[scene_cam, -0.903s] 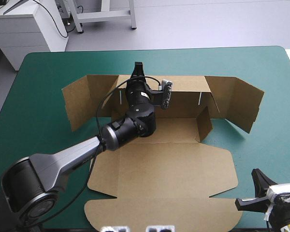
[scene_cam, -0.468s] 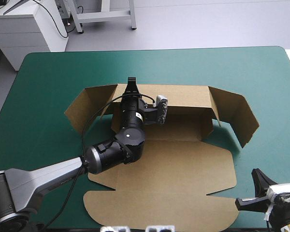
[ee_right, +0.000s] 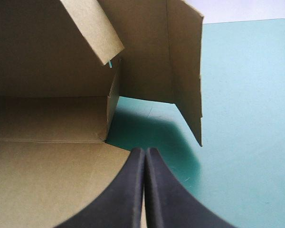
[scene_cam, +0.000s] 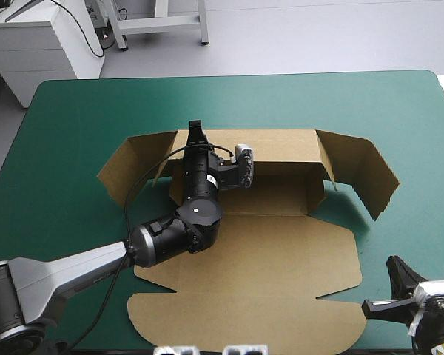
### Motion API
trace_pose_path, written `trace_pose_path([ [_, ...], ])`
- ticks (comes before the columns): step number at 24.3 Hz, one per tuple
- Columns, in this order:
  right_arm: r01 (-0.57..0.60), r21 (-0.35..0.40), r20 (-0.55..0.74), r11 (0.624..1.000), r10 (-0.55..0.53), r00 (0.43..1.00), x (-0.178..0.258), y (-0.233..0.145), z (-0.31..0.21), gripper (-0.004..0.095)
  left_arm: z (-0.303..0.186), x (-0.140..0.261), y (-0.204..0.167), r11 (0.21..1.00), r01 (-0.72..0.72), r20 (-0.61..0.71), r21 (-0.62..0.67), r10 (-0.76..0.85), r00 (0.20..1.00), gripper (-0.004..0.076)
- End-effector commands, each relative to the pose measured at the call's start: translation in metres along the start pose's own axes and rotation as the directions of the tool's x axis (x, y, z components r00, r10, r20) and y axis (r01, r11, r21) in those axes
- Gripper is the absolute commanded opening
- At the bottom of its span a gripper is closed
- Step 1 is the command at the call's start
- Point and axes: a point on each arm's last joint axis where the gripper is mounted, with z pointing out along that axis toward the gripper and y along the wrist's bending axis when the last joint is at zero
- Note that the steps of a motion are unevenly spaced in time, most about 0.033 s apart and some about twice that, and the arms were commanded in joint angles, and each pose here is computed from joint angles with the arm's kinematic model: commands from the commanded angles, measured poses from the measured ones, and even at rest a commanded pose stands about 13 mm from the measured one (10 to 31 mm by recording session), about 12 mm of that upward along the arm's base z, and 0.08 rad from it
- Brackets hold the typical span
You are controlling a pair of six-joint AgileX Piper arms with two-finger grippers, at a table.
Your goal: Fold the box
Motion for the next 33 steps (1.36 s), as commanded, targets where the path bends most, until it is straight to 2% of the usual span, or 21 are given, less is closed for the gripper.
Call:
trace_pose_path([
  [1, -0.083, 0.003, 0.067, 0.997, 0.083, 0.994, -0.030, 0.001, 0.002, -0.0014, -0.013, 0.006, 0.026, 0.994, 0.037, 0.016, -0.099, -0.036, 0.999, -0.0008],
  [7, -0.041, -0.001, -0.077, 0.999, 0.041, 0.996, -0.106, 0.002, 0.052, -0.0014, -0.013, 0.004, 0.028, 0.993, 0.021, 0.036, -0.116, -0.017, 0.999, -0.0008],
  [10, -0.008, -0.005, -0.105, 1.000, 0.008, 0.994, -0.169, -0.001, 0.104, -0.0020, -0.014, 0.000, 0.030, 0.991, -0.002, 0.079, -0.137, 0.013, 0.997, -0.0008],
  [13, -0.013, -0.016, -0.152, 1.000, 0.010, 0.988, -0.195, -0.004, 0.143, -0.0020, -0.014, -0.001, 0.030, 0.990, -0.006, 0.079, -0.142, 0.017, 0.997, -0.0008],
  [16, -0.033, -0.044, -0.267, 0.998, 0.020, 0.964, -0.216, -0.011, 0.209, -0.0020, -0.014, 0.000, 0.031, 0.989, -0.023, 0.072, -0.148, 0.034, 0.997, -0.0008],
  [20, -0.098, -0.071, -0.421, 0.993, 0.060, 0.905, -0.205, -0.018, 0.275, -0.0020, -0.014, 0.000, 0.031, 0.989, -0.030, 0.071, -0.148, 0.041, 0.997, -0.0008],
  [23, -0.139, -0.084, -0.536, 0.987, 0.072, 0.841, -0.186, -0.021, 0.299, -0.0020, -0.013, 0.000, 0.030, 0.990, -0.027, 0.070, -0.140, 0.037, 0.997, -0.0008],
  [30, -0.096, -0.133, -0.646, 0.986, -0.012, 0.763, -0.161, -0.020, 0.290, -0.0019, -0.013, 0.000, 0.028, 0.993, -0.009, 0.068, -0.118, 0.017, 0.998, -0.0008],
  [33, -0.094, -0.127, -0.644, 0.988, -0.010, 0.765, -0.153, -0.020, 0.280, -0.0020, -0.013, 0.001, 0.027, 0.994, -0.006, 0.067, -0.114, 0.014, 0.998, -0.0008],
])
